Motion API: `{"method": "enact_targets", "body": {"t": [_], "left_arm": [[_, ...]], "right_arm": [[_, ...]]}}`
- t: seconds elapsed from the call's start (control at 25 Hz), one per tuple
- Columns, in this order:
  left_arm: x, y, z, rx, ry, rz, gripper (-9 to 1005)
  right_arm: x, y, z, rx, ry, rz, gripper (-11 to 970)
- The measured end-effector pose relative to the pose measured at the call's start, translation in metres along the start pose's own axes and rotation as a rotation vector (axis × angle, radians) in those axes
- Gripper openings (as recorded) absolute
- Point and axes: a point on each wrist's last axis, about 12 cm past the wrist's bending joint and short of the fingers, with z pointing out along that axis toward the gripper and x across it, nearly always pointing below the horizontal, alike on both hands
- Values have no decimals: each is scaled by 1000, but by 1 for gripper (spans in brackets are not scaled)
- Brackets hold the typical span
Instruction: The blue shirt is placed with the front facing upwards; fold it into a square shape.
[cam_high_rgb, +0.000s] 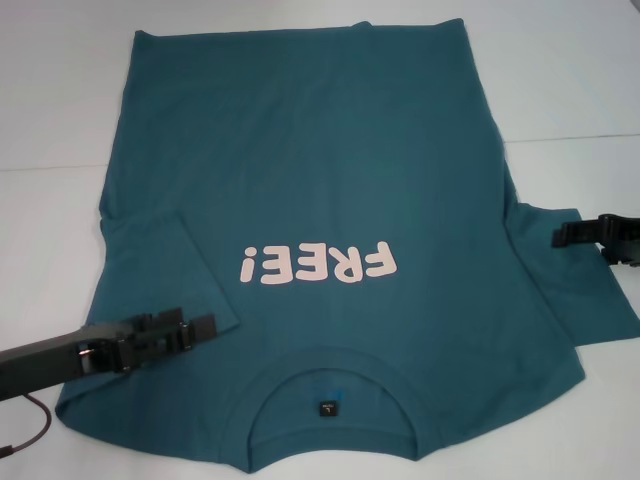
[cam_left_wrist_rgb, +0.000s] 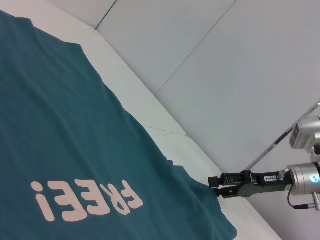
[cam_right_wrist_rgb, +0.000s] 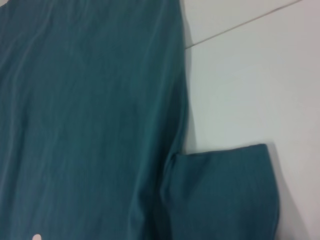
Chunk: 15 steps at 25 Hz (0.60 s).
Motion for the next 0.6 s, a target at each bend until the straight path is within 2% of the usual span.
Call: {"method": "enact_targets", "body": {"t": [0.28,0.6], "left_arm": [[1,1,-1,-10,-3,-3,861],[0,1,0,-9,-3,-2,860]], "right_arm": [[1,7,6,-8,8,-11,857],[2,7,7,-5,12,-13,850]]}}
